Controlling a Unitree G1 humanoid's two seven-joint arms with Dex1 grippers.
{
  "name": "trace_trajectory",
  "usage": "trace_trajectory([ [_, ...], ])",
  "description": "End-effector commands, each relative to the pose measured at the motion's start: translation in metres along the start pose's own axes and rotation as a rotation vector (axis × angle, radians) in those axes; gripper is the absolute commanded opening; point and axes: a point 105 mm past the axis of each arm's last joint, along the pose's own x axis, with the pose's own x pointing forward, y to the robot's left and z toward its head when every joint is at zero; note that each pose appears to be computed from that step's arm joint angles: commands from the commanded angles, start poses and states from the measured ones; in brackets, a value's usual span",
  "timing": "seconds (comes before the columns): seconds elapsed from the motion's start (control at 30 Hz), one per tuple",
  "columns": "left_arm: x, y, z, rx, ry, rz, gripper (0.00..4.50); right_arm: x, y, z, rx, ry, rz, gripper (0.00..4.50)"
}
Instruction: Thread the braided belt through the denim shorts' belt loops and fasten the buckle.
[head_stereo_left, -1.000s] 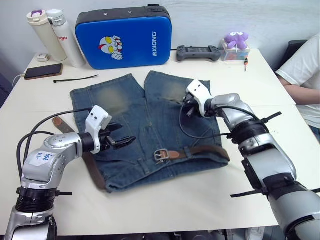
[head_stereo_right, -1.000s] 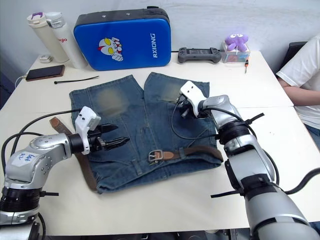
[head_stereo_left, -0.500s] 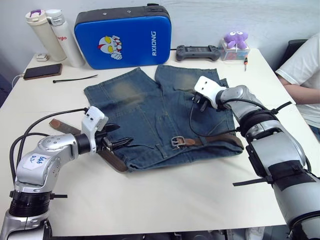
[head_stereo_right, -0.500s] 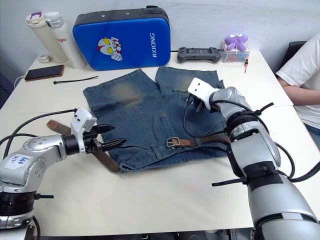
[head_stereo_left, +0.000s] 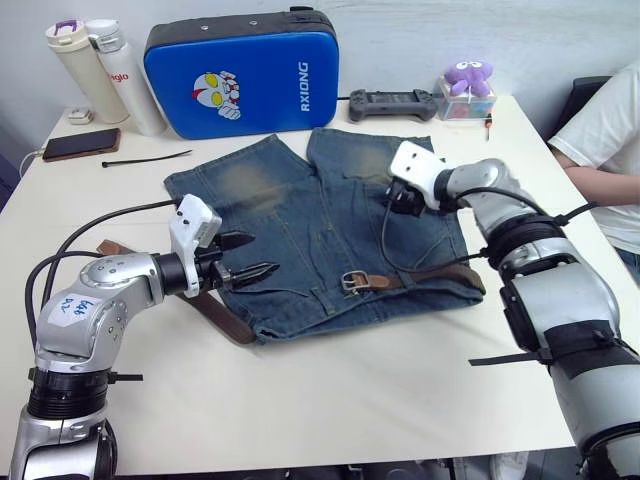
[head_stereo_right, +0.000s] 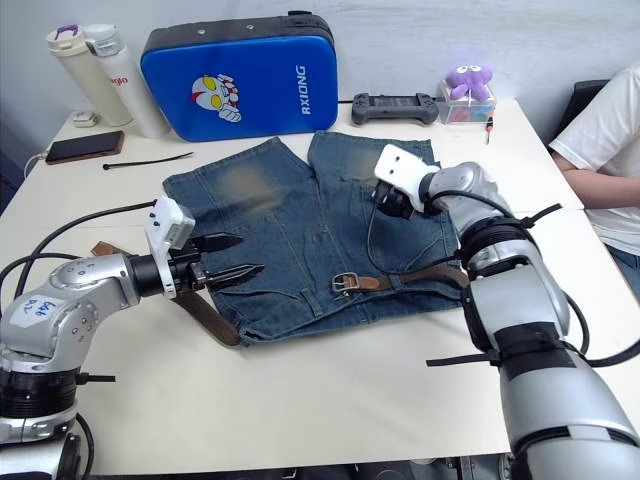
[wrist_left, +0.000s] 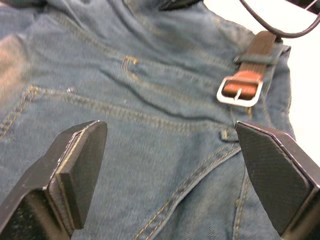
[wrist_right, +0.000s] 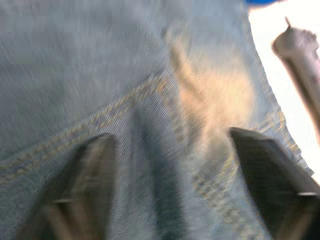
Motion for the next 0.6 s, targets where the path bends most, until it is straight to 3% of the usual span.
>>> trace_trajectory([
  [0.03,-0.017,0.002,0.014,-0.111,-0.065,-0.008,4.50,-0.031,0.014,0.043,0.045,-0.222,0.191,4.44],
  [0.17,-0.038,0.003,0.018,-0.244,-0.079,-0.001,4.50,-0.066,0.067,0.064,0.083,-0.327,0.479,4.44],
  [0.33,-0.079,0.006,0.017,-0.372,-0.099,0.124,4.50,-0.089,0.108,0.086,0.142,-0.403,0.634,4.44],
  [0.47,-0.125,0.025,-0.004,-0.579,-0.120,0.338,4.50,-0.111,0.130,0.090,0.215,-0.342,0.865,4.44],
  [0.6,-0.160,0.052,-0.041,-0.722,-0.061,0.675,4.50,-0.109,0.127,0.099,0.184,-0.358,0.872,4.44],
])
